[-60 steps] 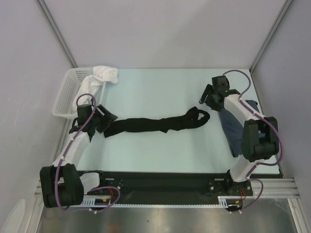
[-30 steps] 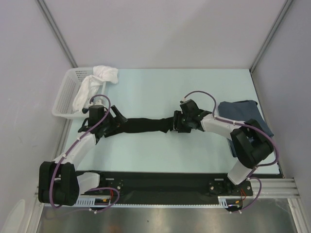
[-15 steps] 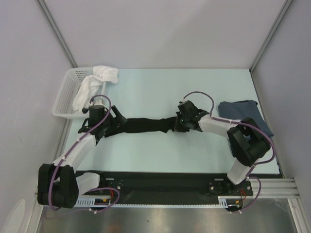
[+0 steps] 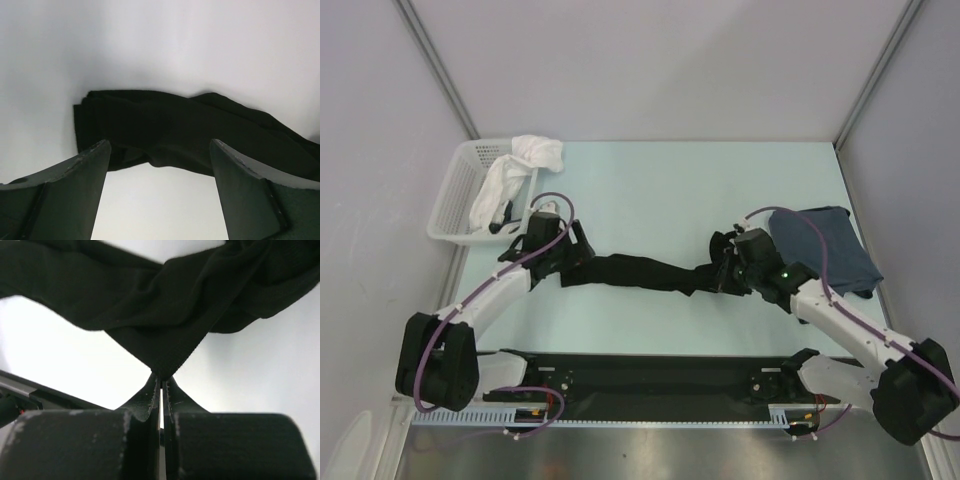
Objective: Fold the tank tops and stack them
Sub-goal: Flatten the tank top out
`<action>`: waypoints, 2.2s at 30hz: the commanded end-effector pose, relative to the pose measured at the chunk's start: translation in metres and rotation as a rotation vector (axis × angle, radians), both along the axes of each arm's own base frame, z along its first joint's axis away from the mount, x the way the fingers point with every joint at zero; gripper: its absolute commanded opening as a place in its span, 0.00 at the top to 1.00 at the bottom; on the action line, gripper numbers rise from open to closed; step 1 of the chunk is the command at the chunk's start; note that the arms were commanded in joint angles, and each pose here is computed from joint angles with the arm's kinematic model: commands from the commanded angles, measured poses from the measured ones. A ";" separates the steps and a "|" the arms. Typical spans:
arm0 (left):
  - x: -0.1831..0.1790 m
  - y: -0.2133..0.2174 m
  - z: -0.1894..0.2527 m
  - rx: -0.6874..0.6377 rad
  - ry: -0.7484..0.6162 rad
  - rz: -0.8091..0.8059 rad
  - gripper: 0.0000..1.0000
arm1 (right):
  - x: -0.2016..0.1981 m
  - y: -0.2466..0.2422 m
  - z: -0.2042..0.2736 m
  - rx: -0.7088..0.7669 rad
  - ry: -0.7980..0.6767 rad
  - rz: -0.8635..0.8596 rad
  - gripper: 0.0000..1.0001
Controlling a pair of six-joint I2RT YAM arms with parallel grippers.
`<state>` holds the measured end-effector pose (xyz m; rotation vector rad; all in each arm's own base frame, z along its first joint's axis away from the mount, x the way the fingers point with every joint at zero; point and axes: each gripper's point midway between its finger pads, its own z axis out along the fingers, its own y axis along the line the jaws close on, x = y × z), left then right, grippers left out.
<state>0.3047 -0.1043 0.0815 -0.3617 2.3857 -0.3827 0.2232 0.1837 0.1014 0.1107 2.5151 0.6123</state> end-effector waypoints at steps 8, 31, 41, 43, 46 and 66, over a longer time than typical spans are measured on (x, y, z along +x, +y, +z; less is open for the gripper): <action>-0.021 -0.027 0.012 0.080 -0.056 -0.124 0.32 | -0.001 -0.038 -0.004 -0.031 0.026 -0.045 1.00; -0.023 -0.059 -0.018 0.139 0.039 -0.238 0.59 | 0.018 -0.040 -0.014 0.000 0.049 -0.046 1.00; -0.003 -0.057 -0.014 0.199 0.062 -0.199 1.00 | 0.014 -0.041 -0.012 0.005 0.051 -0.040 1.00; -0.007 -0.063 -0.005 0.166 0.065 -0.223 1.00 | 0.013 -0.043 -0.013 0.003 0.054 -0.040 1.00; -0.004 -0.075 0.022 0.064 0.026 -0.273 1.00 | 0.014 -0.044 -0.015 0.000 0.055 -0.042 1.00; 0.104 -0.057 0.050 -0.437 0.008 -0.160 0.14 | 0.022 -0.039 -0.018 0.030 0.066 -0.039 1.00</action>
